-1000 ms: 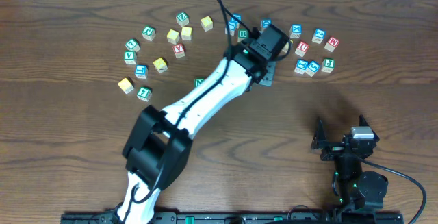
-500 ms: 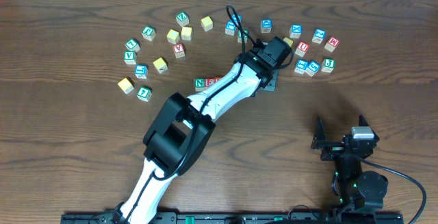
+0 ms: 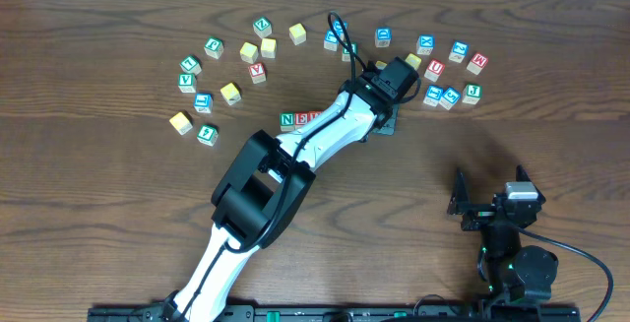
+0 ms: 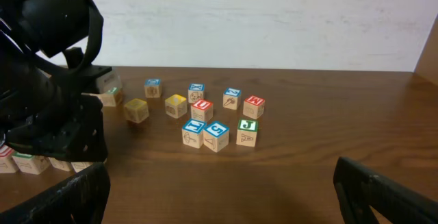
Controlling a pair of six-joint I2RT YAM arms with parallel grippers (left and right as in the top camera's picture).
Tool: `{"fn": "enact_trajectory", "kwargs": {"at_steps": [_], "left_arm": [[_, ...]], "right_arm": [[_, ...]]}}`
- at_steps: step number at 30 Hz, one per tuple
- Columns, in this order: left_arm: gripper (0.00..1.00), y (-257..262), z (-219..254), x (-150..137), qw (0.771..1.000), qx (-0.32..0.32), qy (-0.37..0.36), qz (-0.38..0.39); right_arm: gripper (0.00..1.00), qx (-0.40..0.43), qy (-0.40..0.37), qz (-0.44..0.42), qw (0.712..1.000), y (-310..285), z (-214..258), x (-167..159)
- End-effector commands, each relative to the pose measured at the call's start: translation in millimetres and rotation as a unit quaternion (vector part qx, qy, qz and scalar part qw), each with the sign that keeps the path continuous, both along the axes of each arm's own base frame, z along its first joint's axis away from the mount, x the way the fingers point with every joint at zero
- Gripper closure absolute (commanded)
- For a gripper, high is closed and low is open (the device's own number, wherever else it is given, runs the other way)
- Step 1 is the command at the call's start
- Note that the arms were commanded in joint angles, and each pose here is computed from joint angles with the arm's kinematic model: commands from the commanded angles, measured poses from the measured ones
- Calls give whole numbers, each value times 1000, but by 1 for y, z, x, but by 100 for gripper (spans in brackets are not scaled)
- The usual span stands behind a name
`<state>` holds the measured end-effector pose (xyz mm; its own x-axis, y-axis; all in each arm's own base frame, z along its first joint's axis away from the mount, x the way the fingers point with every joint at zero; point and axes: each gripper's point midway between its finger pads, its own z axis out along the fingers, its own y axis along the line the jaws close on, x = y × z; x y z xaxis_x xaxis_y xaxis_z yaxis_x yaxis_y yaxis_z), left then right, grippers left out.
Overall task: Spell out NEURIPS
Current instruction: 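Carry the blue P block right of the I and lower it, then release the P block and raise the left gripper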
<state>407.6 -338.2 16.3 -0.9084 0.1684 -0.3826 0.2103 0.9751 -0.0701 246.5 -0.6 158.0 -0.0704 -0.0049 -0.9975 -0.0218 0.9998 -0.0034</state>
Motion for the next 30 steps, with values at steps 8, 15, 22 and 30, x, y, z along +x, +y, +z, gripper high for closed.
{"fn": "enact_trajectory", "kwargs": {"at_steps": [8, 15, 22, 30], "left_arm": [[72, 6, -4, 3, 1000, 14, -7, 9], [63, 4, -3, 5, 1000, 12, -10, 9], [61, -1, 15, 11, 1000, 0, -26, 4], [61, -3, 73, 14, 998, -20, -64, -18]], "right_arm": [[1, 4, -1, -1, 1000, -1, 0, 0], [1, 4, -1, -1, 1000, -1, 0, 0], [1, 4, -1, -1, 1000, -1, 0, 0], [1, 4, -1, -1, 1000, -1, 0, 0]]}}
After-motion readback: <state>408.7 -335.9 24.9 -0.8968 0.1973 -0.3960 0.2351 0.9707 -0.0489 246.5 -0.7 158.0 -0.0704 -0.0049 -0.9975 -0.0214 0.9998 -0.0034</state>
